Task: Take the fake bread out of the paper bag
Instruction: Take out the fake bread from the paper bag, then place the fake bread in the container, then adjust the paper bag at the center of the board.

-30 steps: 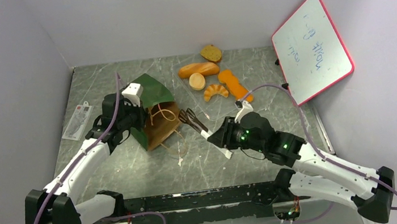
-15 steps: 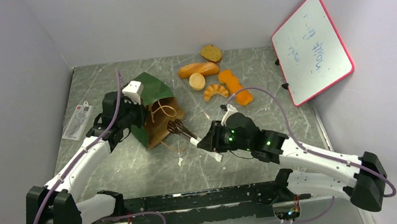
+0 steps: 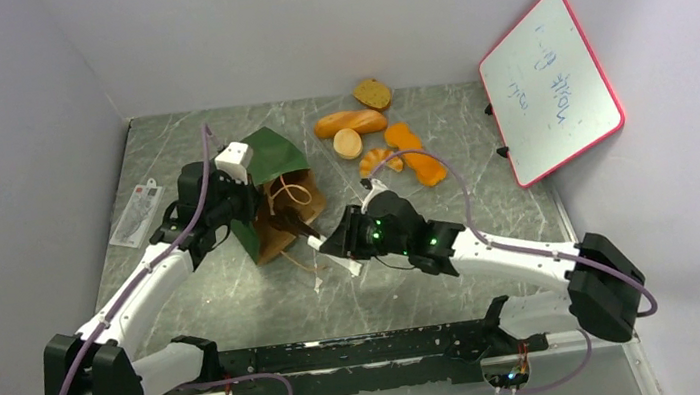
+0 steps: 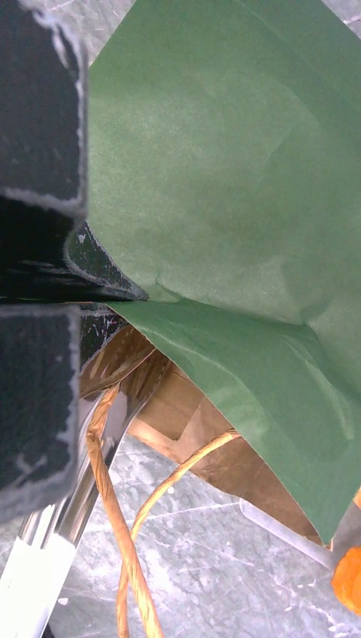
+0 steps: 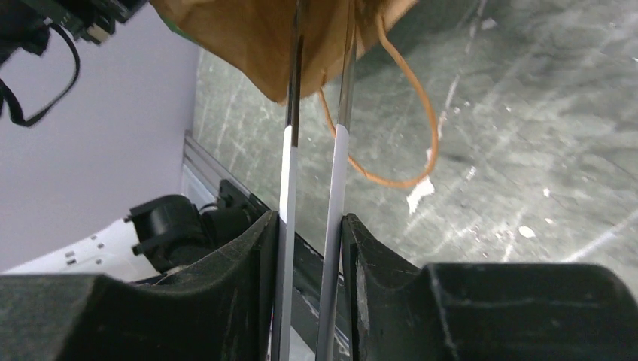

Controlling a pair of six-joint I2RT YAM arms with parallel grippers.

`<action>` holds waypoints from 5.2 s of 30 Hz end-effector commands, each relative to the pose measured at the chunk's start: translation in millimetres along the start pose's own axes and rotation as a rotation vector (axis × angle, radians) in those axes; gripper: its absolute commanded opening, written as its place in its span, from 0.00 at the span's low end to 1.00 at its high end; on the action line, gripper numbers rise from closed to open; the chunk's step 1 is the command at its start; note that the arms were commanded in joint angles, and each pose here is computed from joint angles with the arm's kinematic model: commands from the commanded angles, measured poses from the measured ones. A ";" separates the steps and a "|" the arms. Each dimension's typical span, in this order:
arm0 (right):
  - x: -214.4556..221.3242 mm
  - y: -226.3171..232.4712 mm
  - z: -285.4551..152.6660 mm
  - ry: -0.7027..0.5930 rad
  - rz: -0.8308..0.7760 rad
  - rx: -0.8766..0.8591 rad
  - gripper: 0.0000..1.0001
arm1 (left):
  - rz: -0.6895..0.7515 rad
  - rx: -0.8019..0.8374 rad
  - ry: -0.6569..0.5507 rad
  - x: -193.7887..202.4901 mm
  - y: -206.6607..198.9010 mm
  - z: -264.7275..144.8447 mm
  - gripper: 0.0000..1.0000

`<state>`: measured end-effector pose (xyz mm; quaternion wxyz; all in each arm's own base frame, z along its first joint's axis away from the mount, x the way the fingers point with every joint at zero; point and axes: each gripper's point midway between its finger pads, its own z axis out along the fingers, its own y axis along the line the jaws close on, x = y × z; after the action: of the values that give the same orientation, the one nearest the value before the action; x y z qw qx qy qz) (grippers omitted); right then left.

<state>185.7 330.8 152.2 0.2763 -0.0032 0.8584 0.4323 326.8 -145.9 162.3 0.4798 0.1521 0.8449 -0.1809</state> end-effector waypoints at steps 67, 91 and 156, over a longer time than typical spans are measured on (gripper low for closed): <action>-24.4 26.7 140.1 0.130 0.431 -0.179 0.48 | -0.017 0.136 -0.070 -14.4 -33.2 -14.7 0.07; -48.3 16.6 107.3 0.046 0.433 -0.199 0.00 | -0.091 -0.127 -0.066 -17.3 10.6 -11.6 0.07; -111.6 -145.3 -65.0 -0.421 0.029 0.670 0.00 | -0.200 -0.260 -0.203 -144.6 44.4 1.0 0.07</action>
<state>272.3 165.3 125.9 0.4081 0.1752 0.8866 0.1296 418.0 -116.0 258.4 0.5423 -0.0131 0.8334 -0.1058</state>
